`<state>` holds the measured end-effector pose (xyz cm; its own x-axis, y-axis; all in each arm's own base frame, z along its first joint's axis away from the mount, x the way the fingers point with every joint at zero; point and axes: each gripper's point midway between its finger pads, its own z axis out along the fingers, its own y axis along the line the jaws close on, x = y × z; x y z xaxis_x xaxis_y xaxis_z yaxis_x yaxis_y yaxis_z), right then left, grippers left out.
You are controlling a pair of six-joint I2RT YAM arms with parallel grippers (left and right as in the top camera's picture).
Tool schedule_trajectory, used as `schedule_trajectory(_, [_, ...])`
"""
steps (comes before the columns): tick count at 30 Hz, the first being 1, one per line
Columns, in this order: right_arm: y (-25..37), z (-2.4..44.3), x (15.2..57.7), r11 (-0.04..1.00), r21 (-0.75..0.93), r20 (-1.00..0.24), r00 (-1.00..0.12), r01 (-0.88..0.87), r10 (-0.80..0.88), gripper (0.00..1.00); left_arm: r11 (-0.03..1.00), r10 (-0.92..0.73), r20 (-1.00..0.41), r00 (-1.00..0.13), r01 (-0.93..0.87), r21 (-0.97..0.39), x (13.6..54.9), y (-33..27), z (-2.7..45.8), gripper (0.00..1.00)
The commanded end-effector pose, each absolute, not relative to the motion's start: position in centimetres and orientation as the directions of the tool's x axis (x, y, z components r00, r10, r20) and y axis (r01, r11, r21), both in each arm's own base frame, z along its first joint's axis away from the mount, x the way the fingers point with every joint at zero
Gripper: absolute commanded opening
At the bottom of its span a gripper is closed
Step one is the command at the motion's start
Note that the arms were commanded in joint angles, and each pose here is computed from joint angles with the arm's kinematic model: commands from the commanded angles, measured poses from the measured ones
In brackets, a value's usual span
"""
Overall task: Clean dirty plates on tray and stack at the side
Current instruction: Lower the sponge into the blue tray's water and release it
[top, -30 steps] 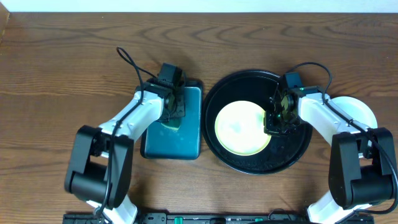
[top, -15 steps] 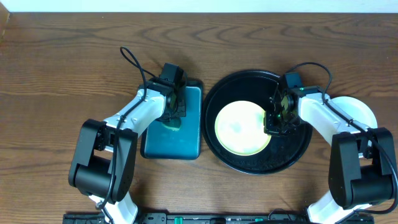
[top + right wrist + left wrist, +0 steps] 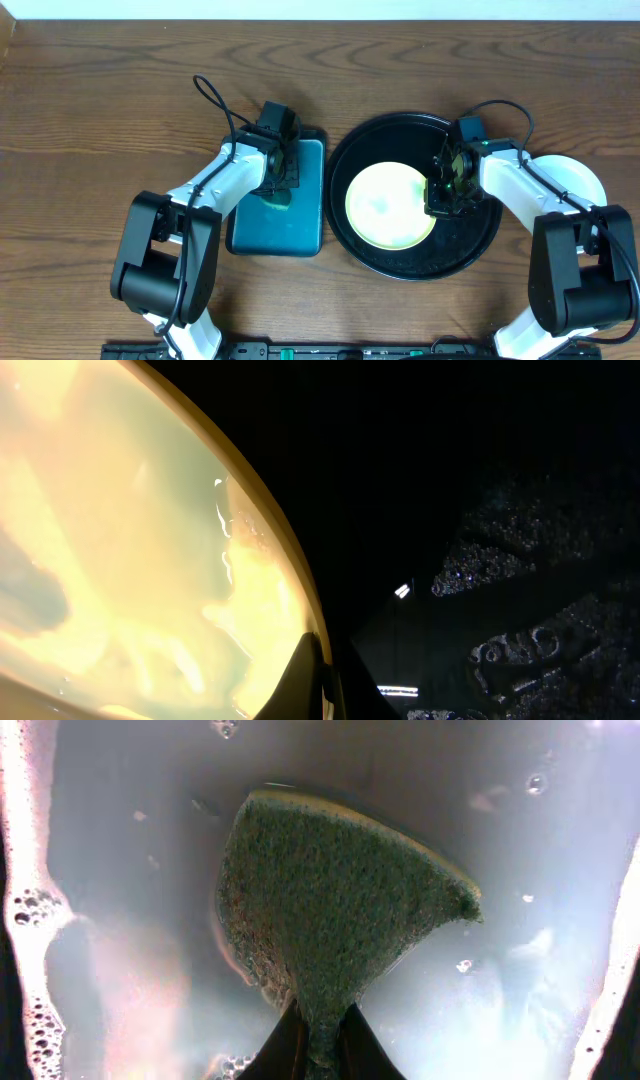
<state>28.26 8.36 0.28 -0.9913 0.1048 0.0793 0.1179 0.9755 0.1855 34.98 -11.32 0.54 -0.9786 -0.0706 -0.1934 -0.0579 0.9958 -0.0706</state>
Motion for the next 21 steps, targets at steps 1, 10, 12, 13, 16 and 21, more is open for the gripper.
schedule_trajectory(1, [8.4, -0.3, 27.0, 0.981, 0.165, 0.114, -0.990, 0.105, 0.087, 0.01, 0.998, -0.060, -0.106, -0.993, -0.058, -0.018, 33.0, -10.3, -2.1, 0.07])
schedule_trajectory(10, [8.4, -0.3, 27.0, 0.981, 0.165, 0.113, -0.990, 0.105, 0.087, 0.01, 0.994, -0.076, -0.323, -0.943, -0.045, -0.103, 35.4, -11.0, 5.8, 0.08])
schedule_trajectory(12, [8.4, -0.3, 27.0, 0.981, 0.165, 0.113, -0.990, 0.105, 0.087, 0.01, 0.992, -0.082, -0.375, -0.923, -0.038, -0.123, 35.7, -11.1, 7.9, 0.08])
schedule_trajectory(13, [8.4, -0.3, 27.0, 0.981, 0.165, 0.113, -0.990, 0.105, 0.087, 0.01, 0.991, -0.085, -0.397, -0.914, -0.035, -0.132, 35.7, -11.1, 8.9, 0.08])
schedule_trajectory(16, [8.4, -0.3, 27.0, 0.981, 0.166, 0.113, -0.990, 0.105, 0.087, 0.01, 0.988, -0.094, -0.450, -0.888, -0.026, -0.153, 35.8, -11.1, 11.1, 0.09])
schedule_trajectory(21, [8.4, -0.3, 27.0, 0.981, 0.165, 0.113, -0.990, 0.105, 0.087, 0.01, 0.987, -0.097, -0.471, -0.877, -0.022, -0.162, 35.6, -11.1, 12.2, 0.12])
